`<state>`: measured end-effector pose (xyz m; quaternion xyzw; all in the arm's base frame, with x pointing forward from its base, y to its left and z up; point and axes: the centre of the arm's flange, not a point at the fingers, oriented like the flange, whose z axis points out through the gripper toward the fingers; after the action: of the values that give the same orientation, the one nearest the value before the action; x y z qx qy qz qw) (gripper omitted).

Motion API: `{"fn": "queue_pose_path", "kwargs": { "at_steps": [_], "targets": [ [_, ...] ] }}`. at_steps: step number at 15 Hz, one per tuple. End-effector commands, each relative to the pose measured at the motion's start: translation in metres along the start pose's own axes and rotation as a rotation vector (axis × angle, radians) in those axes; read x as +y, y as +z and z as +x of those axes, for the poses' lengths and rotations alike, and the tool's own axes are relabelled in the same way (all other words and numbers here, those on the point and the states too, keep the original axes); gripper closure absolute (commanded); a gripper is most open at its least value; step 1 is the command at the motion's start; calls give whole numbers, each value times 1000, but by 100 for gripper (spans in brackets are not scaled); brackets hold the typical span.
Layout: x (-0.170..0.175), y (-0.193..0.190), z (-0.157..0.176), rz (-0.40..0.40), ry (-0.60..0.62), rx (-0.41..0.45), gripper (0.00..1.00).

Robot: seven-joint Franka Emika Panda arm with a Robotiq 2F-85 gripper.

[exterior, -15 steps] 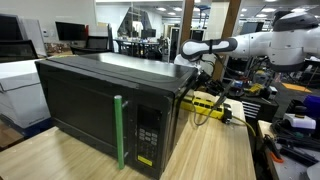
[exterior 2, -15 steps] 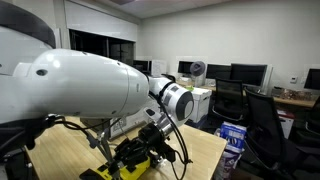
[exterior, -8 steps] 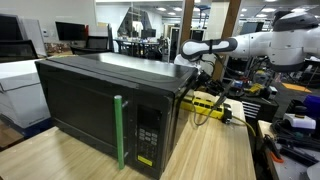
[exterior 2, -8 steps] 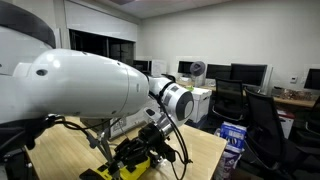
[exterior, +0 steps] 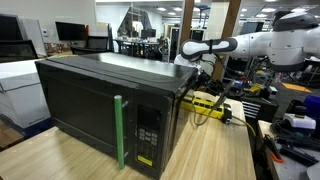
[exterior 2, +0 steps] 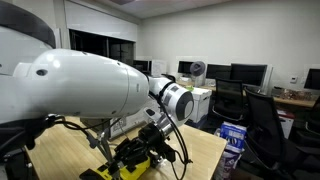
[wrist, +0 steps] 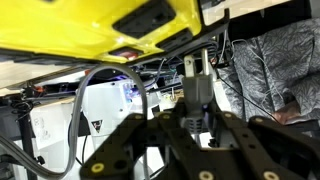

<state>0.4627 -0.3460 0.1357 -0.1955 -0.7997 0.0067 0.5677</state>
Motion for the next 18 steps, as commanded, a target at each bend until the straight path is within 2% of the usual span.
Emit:
{"fn": "queue_pose_path", "kwargs": {
  "at_steps": [1,3,4,18],
  "targets": [
    [0,0,0,0,0,0,78],
    [0,0,0,0,0,0,78],
    [0,0,0,0,0,0,94],
    [10,-5,-6,-26,-110,-21,94]
  ]
}}
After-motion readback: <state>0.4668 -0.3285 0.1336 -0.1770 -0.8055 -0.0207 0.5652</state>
